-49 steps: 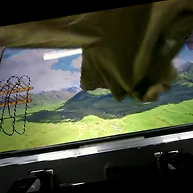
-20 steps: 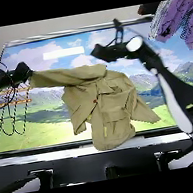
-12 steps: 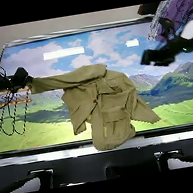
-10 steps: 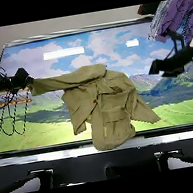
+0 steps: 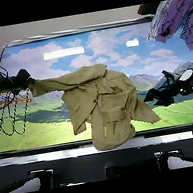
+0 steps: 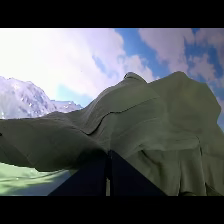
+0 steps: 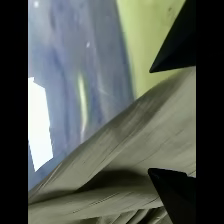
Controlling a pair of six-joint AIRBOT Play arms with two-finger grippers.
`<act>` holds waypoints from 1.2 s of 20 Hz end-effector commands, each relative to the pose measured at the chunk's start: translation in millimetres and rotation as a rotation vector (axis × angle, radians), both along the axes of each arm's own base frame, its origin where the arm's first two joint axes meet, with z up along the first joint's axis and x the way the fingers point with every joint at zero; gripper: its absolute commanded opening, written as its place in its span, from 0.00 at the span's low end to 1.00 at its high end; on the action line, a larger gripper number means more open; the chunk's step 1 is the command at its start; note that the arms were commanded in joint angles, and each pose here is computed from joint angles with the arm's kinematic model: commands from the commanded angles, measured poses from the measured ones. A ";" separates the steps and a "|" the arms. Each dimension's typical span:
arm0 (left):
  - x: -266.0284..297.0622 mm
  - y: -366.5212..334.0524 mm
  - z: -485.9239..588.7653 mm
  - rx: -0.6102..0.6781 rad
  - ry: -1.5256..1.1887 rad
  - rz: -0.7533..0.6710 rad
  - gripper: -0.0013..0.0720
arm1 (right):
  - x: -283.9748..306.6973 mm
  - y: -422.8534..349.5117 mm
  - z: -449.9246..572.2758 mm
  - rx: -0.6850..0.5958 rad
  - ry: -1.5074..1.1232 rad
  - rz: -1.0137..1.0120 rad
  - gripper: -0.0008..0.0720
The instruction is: Fold the clothes and pants, and hang the long-sleeved shirts on hangers.
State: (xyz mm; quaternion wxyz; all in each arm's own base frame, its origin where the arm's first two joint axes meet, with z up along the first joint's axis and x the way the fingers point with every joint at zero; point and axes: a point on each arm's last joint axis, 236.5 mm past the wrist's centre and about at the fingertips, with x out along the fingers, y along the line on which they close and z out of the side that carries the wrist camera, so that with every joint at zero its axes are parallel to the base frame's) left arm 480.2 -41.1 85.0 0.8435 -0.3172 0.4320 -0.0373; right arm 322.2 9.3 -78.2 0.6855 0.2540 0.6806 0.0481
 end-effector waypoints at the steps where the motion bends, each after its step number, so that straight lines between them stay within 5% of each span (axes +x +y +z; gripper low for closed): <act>1: -0.1 -0.4 -1.4 0.000 0.004 -0.001 0.04 | 3.5 16.0 -20.8 0.085 0.004 -0.020 0.94; 3: -0.1 -0.4 -1.8 0.000 0.004 -0.001 0.04 | 3.8 22.5 -28.3 0.123 0.036 -0.050 0.80; 5: 0.0 -0.4 -1.7 0.000 0.004 -0.001 0.04 | 7.7 32.6 -25.6 0.178 0.031 -0.062 0.20; 6: -0.1 -0.4 -1.8 0.000 0.004 -0.001 0.04 | 14.6 38.1 -17.5 0.208 -0.001 -0.066 0.05; 10: 8.4 4.7 19.4 0.006 -0.064 0.022 0.04 | 96.1 25.9 88.6 0.195 -0.333 -0.117 0.05; 15: 24.6 10.1 188.0 0.038 -0.427 0.034 0.04 | 161.0 -8.8 394.3 0.055 -1.058 -0.207 0.05; 20: -55.8 30.8 406.9 0.122 -0.914 0.108 0.04 | 50.0 -42.7 627.7 -0.274 -1.637 -0.348 0.05; 24: -162.5 52.7 496.6 0.206 -1.146 0.254 0.04 | -73.2 -64.8 696.4 -0.523 -1.831 -0.520 0.05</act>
